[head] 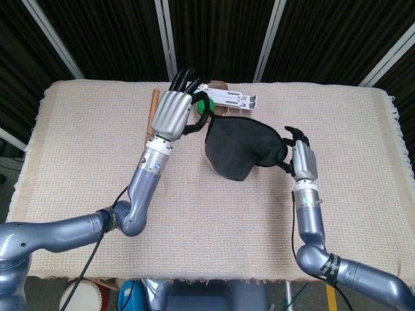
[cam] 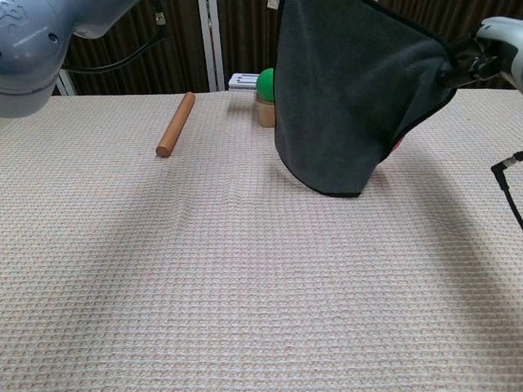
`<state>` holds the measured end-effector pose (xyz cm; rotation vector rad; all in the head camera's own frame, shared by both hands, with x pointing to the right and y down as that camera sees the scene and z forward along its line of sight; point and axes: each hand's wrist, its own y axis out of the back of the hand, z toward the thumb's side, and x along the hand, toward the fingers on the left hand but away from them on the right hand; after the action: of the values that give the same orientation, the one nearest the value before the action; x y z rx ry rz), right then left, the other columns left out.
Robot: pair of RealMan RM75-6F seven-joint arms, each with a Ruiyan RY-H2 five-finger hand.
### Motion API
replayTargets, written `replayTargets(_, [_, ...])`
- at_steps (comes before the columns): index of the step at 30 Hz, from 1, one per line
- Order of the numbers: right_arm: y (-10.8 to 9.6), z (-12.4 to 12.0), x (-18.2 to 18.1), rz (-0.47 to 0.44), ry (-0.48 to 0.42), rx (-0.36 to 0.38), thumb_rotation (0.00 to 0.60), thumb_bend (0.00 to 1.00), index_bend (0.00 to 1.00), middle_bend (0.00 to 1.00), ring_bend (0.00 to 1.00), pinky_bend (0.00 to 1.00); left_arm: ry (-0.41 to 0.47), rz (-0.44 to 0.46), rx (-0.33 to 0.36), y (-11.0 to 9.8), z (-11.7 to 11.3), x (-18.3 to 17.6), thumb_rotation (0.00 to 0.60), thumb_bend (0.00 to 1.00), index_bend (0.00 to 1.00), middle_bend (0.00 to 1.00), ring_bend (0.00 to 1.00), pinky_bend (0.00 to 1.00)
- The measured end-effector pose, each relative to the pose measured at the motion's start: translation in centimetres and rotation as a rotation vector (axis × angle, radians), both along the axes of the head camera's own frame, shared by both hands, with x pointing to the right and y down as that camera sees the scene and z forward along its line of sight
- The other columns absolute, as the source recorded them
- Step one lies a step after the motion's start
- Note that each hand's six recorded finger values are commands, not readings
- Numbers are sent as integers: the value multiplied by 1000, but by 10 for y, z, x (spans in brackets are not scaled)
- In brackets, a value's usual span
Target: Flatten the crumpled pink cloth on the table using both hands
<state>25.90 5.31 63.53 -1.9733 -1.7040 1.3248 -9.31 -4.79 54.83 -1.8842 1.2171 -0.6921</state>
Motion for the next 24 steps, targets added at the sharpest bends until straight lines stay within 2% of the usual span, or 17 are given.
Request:
replayTargets(14, [-36, -24, -8, -29, 73, 81, 600, 636, 636, 157, 0, 0, -1, -45, -59, -6, 21, -33, 600, 495, 620, 213, 0, 0])
replayTargets(24, [-77, -32, -14, -4, 123, 161, 600, 636, 636, 157, 0, 0, 5, -115, -83, -18, 38, -38, 600, 494, 628, 220, 0, 0])
